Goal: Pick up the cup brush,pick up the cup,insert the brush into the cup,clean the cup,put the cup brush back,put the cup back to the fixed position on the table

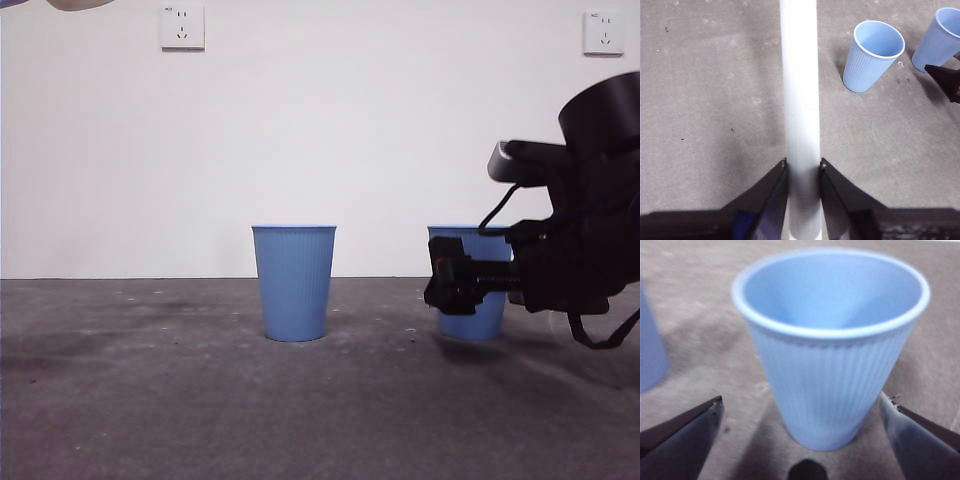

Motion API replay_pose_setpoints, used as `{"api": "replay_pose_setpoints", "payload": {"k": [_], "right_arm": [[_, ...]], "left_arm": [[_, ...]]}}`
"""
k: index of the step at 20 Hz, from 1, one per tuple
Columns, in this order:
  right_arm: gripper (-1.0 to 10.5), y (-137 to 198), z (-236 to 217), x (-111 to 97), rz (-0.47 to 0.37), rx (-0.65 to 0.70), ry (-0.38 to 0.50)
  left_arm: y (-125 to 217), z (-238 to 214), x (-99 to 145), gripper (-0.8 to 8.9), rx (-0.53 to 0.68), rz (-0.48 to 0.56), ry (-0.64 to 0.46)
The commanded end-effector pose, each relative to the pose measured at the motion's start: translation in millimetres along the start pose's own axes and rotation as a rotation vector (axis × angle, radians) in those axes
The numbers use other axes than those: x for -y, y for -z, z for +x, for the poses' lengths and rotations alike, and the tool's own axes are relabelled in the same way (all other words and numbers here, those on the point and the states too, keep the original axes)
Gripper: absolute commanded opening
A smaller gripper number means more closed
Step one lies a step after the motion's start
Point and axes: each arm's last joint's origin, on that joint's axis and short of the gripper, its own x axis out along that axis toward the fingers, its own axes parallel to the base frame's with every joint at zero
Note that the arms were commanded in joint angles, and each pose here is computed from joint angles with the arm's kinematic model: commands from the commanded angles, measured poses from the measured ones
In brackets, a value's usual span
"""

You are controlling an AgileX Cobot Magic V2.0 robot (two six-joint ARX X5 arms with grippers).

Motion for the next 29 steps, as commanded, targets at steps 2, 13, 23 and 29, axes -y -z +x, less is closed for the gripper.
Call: {"api": "replay_pose_setpoints", "payload": {"k": [2, 13, 23, 29], "right_arm": [[6.3, 4, 4, 0, -0.007, 0.01, 0.01], [4.6, 8, 23, 16, 0.028, 0.039, 0.038], [0.4, 8, 23, 15, 0.011, 0.039, 0.015], [-0.2, -4, 19, 14, 0.008, 0.066, -0.034]], "left_arm": [[1, 1, 0, -0.08, 0.003, 0.016, 0.014], [1, 2, 1, -0.09, 0.001, 0.019, 0.031], [1, 3, 1, -0.09, -0.011, 0.028, 0.031], [1, 8, 1, -0.09, -0.042, 0.052, 0.039]]}}
